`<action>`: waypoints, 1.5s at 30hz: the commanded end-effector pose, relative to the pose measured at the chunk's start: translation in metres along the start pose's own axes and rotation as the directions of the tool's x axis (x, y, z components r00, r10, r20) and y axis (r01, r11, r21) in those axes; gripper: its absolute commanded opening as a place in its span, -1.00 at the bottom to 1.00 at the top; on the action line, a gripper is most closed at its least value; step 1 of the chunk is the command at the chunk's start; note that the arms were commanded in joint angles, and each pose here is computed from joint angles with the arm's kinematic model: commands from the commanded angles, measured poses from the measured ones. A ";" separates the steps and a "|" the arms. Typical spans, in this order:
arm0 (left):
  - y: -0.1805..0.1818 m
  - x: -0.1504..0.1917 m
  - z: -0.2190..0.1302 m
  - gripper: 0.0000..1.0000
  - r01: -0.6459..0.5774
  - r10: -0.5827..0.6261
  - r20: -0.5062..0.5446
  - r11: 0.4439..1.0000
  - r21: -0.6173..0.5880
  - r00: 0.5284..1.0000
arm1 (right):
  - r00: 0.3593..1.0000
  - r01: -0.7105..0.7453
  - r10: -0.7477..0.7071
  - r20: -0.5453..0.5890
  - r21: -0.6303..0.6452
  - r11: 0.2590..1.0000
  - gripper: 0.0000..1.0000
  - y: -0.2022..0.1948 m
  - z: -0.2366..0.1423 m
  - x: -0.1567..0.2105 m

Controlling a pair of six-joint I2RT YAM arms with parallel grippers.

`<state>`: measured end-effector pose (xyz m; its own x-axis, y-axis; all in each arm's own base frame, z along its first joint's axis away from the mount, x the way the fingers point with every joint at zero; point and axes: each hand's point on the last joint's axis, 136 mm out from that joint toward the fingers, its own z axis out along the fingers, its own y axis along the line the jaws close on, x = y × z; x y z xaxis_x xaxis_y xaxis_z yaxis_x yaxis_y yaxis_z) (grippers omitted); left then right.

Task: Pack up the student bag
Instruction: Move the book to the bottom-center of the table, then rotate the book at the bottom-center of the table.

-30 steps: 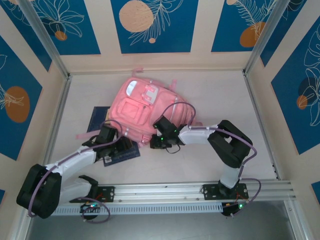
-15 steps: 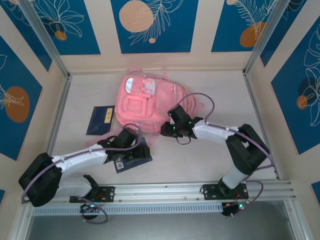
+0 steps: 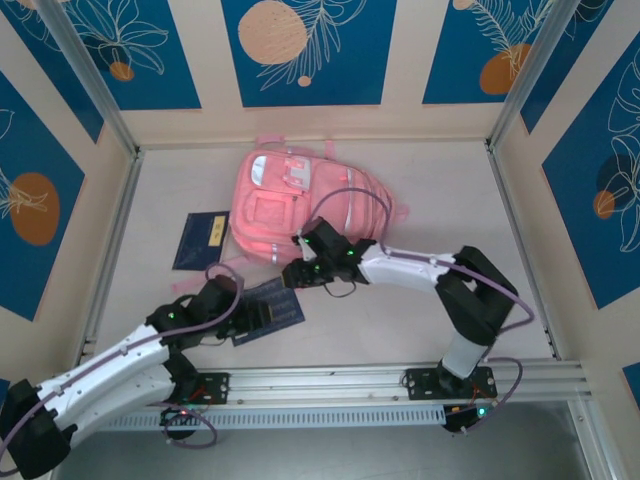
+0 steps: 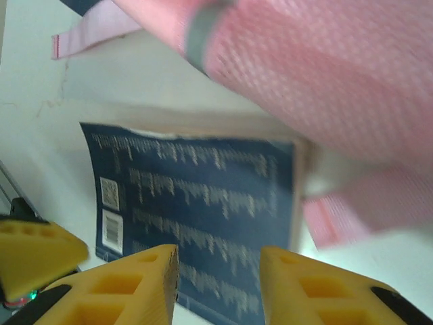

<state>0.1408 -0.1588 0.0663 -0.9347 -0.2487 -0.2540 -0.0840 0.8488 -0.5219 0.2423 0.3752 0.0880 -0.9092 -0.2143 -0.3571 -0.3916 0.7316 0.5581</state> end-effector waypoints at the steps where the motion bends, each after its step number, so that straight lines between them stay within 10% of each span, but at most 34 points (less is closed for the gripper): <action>1: 0.009 0.011 -0.002 0.30 0.065 -0.064 -0.020 0.998 0.027 0.998 | 0.997 0.061 -0.059 -0.047 0.030 0.998 -0.26 0.005 0.023 -0.005; 16: 0.024 0.014 0.033 0.33 0.024 -0.031 -0.078 0.995 -0.096 0.996 | 0.973 0.183 -0.144 -0.180 0.222 0.958 -0.26 -0.013 0.090 -0.006; 33: 0.019 -0.049 0.036 0.39 -0.007 0.018 0.049 0.975 -0.220 0.999 | 0.974 0.165 -0.109 -0.201 0.283 0.945 -0.31 -0.056 0.044 0.067; 45: -0.048 -0.074 0.059 0.39 -0.085 0.086 0.007 0.996 -0.032 0.996 | 0.991 0.058 -0.032 -0.129 0.201 0.978 -0.23 -0.036 0.009 0.085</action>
<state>0.2339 -0.2025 0.0434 -0.9407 -0.2006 -0.2735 -0.0671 0.9005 -0.4297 0.1878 0.3436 0.0231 -0.8837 -0.3595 -0.2998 -0.4510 0.8252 0.3400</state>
